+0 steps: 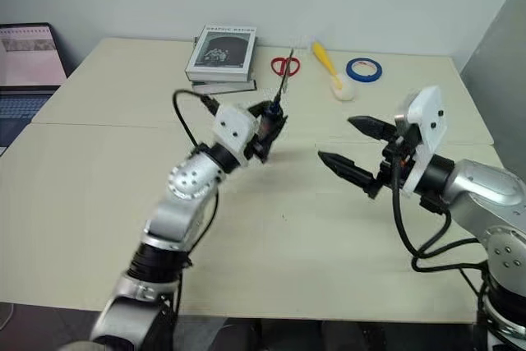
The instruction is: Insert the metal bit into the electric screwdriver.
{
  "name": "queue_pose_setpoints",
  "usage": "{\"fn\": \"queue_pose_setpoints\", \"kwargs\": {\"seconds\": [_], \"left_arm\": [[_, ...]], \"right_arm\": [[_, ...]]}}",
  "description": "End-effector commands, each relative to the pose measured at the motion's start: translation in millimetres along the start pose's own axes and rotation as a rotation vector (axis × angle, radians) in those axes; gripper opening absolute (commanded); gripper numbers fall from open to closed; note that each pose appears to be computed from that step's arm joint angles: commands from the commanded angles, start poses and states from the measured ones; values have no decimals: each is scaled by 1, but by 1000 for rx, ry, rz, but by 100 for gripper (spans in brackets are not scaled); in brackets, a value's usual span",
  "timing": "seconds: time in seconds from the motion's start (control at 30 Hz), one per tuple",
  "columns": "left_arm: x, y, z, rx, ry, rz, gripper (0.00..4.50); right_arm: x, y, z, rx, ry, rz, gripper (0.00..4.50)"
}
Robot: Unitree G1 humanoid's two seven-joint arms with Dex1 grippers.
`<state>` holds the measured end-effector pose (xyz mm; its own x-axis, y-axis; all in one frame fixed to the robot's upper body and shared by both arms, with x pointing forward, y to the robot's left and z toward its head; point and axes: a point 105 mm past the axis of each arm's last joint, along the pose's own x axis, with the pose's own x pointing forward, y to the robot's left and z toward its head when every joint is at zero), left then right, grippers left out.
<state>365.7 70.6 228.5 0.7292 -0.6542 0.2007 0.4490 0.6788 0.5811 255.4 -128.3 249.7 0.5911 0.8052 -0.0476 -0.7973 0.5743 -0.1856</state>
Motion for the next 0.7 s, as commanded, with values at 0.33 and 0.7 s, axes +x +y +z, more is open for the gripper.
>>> {"fn": "queue_pose_setpoints", "kwargs": {"seconds": [0.33,0.7], "left_arm": [[-26,-6,-62,358,465,-803,165],[-7,-35,-102,456,623,-1064,165]], "right_arm": [[-27,15,-3,-205,178,156,437],[-25,21,-23,-231,248,186,437]]}}
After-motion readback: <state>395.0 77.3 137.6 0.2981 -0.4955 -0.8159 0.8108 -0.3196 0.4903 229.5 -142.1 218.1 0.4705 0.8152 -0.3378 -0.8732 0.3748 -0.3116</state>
